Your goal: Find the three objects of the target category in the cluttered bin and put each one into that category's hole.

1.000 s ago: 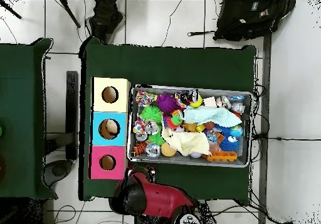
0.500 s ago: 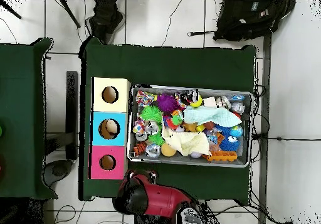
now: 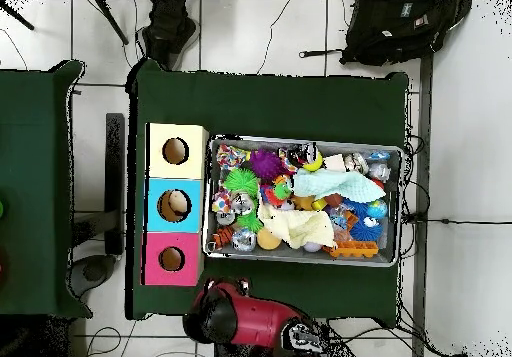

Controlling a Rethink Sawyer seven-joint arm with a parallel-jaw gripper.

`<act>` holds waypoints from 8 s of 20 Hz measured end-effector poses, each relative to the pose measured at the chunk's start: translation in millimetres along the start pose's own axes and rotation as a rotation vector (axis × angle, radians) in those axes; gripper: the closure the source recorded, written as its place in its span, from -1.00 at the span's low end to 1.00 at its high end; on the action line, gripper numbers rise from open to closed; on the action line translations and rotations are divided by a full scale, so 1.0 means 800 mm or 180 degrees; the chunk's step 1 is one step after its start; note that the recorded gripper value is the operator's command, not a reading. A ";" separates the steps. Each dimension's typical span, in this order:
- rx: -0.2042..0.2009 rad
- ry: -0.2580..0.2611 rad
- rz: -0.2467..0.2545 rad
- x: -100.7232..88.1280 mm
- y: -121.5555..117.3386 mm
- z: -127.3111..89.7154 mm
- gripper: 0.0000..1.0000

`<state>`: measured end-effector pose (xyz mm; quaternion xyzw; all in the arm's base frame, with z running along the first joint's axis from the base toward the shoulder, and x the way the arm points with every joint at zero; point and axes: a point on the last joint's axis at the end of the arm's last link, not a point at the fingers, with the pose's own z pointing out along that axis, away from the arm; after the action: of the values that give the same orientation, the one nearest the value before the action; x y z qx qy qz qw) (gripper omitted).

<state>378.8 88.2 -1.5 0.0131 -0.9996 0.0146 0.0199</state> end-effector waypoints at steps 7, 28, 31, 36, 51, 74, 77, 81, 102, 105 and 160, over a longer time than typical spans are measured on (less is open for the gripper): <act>-0.0018 0.0061 -0.0029 0.015 0.000 0.016 -1.00; -0.0041 -0.0033 -0.0201 0.048 0.014 0.054 -1.00; -0.0048 -0.0001 -0.0214 0.054 0.017 0.059 -1.00; -0.0058 0.0048 -0.0218 0.061 0.018 0.064 -1.00; -0.0055 -0.0028 -0.0204 0.059 0.016 0.061 -1.00; -0.0045 -0.0370 0.0043 0.001 -0.021 0.022 -1.00; -0.0051 -0.0398 0.0053 -0.005 -0.023 0.017 -1.00; -0.0051 -0.0427 0.0060 -0.009 -0.024 0.014 -1.00; -0.0125 -0.0369 0.0206 -0.008 -0.037 0.023 -1.00; -0.0122 -0.0379 0.0206 -0.009 -0.038 0.023 -1.00; -0.0241 0.0071 0.0122 -0.075 -0.013 -0.030 -1.00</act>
<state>439.7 80.2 20.4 -0.0071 -0.9992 -0.0227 0.0313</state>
